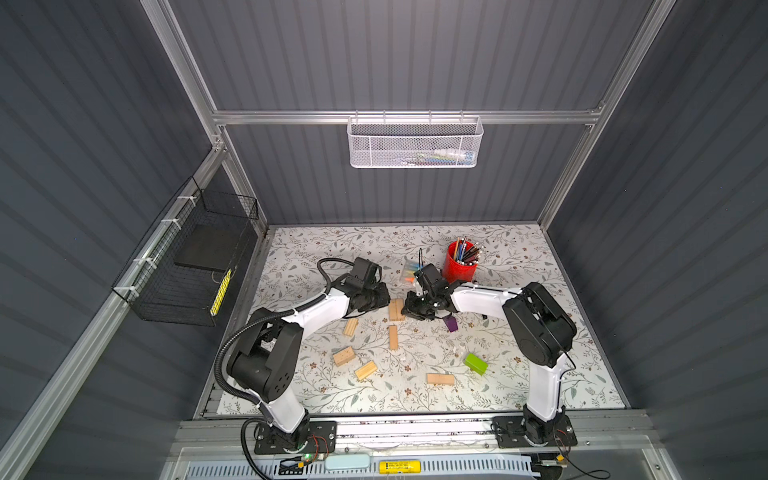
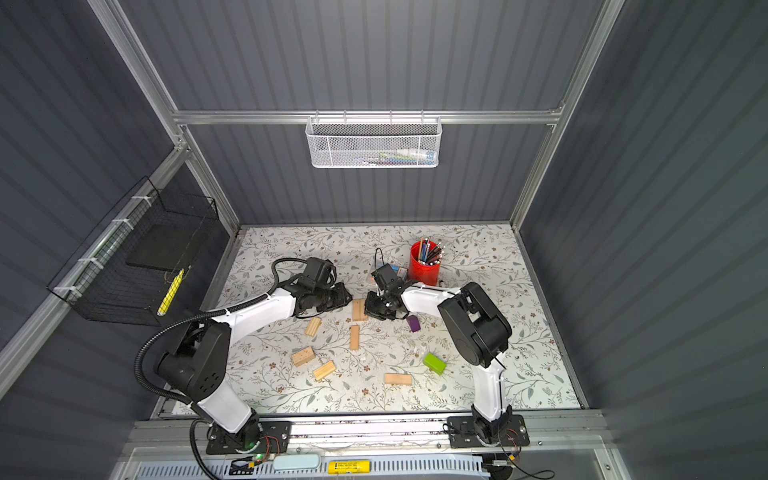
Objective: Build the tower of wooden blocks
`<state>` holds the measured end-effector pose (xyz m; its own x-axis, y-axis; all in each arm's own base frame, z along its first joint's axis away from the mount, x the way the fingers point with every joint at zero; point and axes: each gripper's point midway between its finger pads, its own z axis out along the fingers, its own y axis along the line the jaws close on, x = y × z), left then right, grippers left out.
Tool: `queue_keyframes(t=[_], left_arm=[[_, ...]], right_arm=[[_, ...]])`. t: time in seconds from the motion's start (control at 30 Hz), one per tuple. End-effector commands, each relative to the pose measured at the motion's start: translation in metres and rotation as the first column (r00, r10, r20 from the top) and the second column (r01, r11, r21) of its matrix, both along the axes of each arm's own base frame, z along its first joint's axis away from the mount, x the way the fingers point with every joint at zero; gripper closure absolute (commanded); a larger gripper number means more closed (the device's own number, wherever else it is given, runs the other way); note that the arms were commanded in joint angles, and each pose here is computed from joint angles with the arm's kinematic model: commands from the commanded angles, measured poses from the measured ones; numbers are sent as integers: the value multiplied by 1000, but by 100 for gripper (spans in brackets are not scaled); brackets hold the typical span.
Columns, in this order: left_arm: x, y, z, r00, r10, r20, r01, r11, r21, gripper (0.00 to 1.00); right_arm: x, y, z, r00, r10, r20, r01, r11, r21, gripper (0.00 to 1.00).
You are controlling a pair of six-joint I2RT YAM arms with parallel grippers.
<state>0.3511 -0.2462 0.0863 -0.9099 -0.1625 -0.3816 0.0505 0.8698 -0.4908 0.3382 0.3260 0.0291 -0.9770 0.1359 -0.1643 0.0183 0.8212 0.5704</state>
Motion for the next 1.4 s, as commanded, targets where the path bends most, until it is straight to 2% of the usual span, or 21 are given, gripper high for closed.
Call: queue_keyframes(t=[0.0,0.2,0.3,0.6,0.83,1.0,1.2,1.37], left_arm=[[-8,11,-5,999,22,-25,-21,999,35,71],[-11,15,-2,999,36,-22,-35,999,41,71],[-15,18,-2,999,43,-33,-42,998,47,71],[-51,28,11,997,50,-58,-42,992,123,64],[-94,27,5,993,12,-115,10,982,191,57],[-114,5,-5,988,-36,-147,68,975,214,55],[-122,-15,-22,984,-53,-172,103,950,296,53],[-117,-13,-32,987,-20,-161,81,923,376,53]], right_arm=[[-5,9,8,1000,27,-13,-27,999,46,81],[-6,11,9,999,30,-17,-29,998,62,81],[-5,4,15,1000,21,1,-21,999,31,81],[-20,-22,48,995,38,92,-37,999,-22,75],[-54,-59,57,989,57,137,-47,996,-72,58],[-77,-77,57,988,53,145,-43,997,-71,49],[-92,-88,58,986,40,164,-33,999,-41,38],[-98,-91,60,983,45,177,-41,999,-31,32]])
